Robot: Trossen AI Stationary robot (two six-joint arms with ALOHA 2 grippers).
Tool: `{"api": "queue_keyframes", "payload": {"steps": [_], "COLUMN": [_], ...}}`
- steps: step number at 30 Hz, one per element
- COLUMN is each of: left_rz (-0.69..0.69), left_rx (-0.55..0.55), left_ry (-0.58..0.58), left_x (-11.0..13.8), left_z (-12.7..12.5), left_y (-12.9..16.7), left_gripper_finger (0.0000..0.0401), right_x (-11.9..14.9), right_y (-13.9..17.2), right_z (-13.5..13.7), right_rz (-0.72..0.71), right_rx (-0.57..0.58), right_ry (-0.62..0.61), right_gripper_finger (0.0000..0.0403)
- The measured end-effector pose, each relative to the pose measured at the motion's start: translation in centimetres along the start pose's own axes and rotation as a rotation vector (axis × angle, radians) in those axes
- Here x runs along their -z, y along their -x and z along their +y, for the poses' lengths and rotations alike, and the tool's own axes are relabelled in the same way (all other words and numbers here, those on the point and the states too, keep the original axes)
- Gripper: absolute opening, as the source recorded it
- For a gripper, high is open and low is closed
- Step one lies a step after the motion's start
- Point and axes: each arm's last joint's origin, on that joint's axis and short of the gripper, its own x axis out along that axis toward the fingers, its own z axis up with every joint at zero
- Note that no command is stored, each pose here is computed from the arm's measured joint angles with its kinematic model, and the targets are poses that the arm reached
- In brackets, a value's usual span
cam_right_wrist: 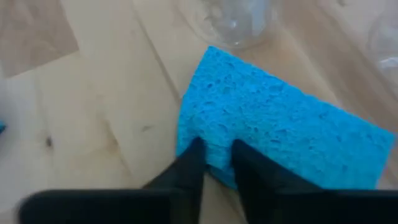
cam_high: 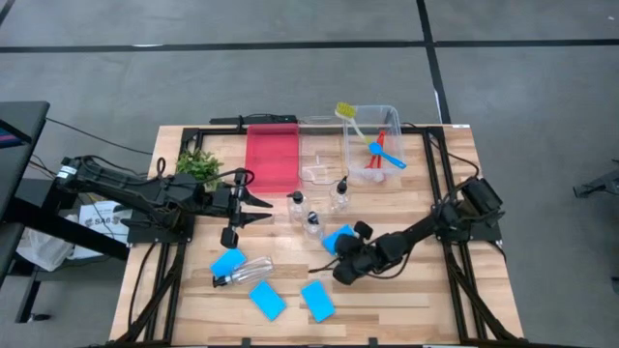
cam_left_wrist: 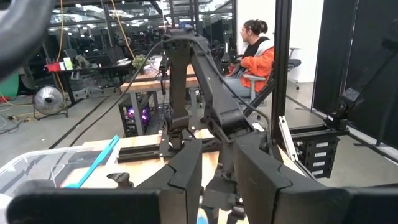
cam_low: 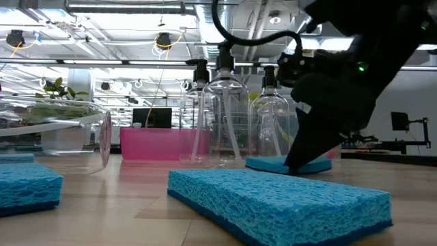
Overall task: Pick & Place Kitchen Sink Supplies
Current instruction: Put the blue sponge into the red bin
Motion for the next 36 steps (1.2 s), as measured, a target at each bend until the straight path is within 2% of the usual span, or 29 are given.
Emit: {"api": "queue_keyframes", "payload": {"steps": [3, 7, 14, 20, 28, 36], "left_rz": [0.003, 0.002, 0.0, -0.003, -0.004, -0.001], "left_rx": [0.0, 0.0, 0.0, 0.0, 0.0, 0.0], "left_ry": [-0.001, -0.001, 0.0, 0.0, 0.0, 0.005], "left_x": [0.1, 0.1, 0.1, 0.0, 0.0, 0.1], "left_z": [0.0, 0.0, 0.0, 0.0, 0.0, 0.0], "left_y": [-0.1, -0.1, -0.1, -0.1, -0.1, -0.2], "left_gripper_finger": [0.0092, 0.0092, 0.0092, 0.0092, 0.0092, 0.0092], "right_x": [-0.4, -0.1, 0.5, 0.3, 0.2, -2.3], "right_y": [1.0, 2.2, 4.5, 7.5, 11.2, 14.5], "right_z": [0.2, 0.9, 1.9, 2.2, 3.0, 2.4], "right_rz": [0.035, 0.057, 0.007, -0.107, -0.351, -0.618], "right_rx": [-0.076, -0.152, -0.205, -0.22, -0.203, -0.133], "right_ry": [0.008, 0.027, 0.113, 0.145, 0.206, 0.232], "right_gripper_finger": [0.0014, 0.0018, 0.0007, 0.0003, 0.0002, 0.0002]}}
